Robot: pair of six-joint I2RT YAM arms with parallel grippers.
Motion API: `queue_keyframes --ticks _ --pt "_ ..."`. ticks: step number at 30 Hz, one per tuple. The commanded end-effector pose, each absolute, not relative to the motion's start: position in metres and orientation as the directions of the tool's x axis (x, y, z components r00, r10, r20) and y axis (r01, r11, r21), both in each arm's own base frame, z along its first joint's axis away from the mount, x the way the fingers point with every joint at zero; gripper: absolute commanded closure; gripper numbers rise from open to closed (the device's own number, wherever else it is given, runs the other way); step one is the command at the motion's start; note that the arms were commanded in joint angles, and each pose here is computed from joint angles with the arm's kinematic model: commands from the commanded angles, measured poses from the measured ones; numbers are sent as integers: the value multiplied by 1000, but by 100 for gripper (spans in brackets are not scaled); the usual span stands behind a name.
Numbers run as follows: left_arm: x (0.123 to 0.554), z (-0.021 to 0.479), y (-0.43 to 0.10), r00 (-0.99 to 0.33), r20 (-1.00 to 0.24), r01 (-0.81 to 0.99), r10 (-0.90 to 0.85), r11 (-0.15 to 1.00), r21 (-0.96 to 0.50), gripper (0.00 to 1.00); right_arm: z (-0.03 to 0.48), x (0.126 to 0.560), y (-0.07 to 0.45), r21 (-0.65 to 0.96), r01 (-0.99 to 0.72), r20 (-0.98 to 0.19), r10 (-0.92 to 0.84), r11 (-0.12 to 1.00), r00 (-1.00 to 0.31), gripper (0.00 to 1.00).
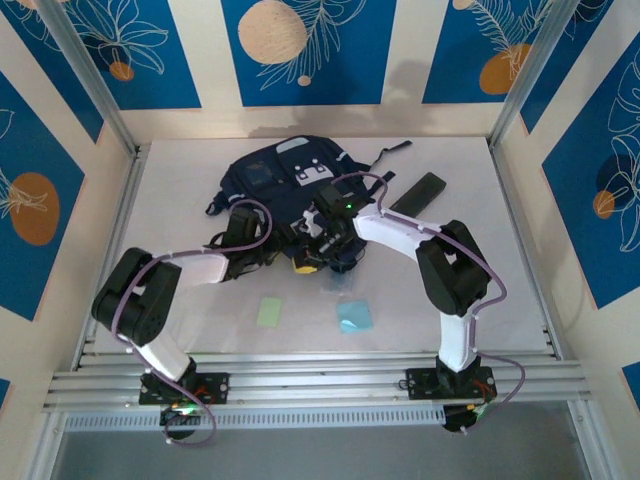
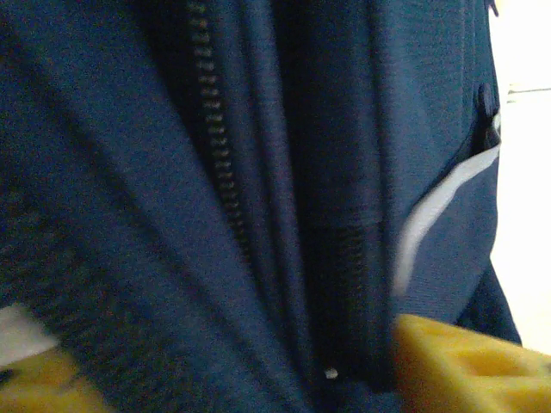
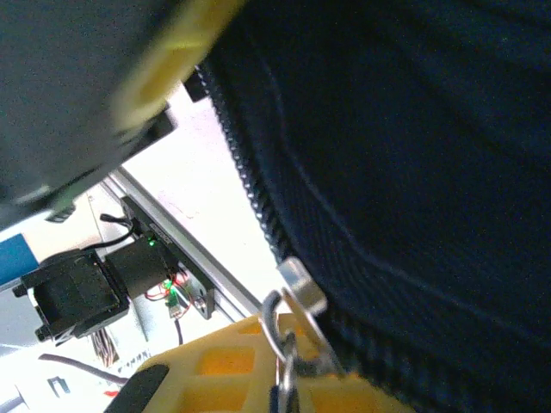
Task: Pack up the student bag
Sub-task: Zip the student bag at the top-center of the table.
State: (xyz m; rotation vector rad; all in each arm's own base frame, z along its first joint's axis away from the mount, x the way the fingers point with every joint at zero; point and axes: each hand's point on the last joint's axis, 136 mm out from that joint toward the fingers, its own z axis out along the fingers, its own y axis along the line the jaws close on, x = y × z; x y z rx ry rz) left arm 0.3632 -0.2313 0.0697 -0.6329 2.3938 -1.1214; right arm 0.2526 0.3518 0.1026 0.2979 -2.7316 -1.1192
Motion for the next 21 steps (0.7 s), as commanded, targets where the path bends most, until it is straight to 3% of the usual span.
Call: queue_keyframes --ticks 1,2,11,21 --pt "380 67 -226 -757 -211 -229 -619 553 -801 96 116 225 347 724 -93 165 -303 683 -939 100" --pt "380 67 -224 -760 -221 -225 -611 567 -792 100 113 220 338 698 -95 190 -311 710 -931 100" --pt "370 77 -195 -794 -324 -163 -515 693 -702 100 82 199 237 393 -174 307 -307 903 -901 100" --pt "366 88 -151 -845 -369 -99 -387 791 -603 100 76 259 152 79 -177 216 -190 981 -958 100"
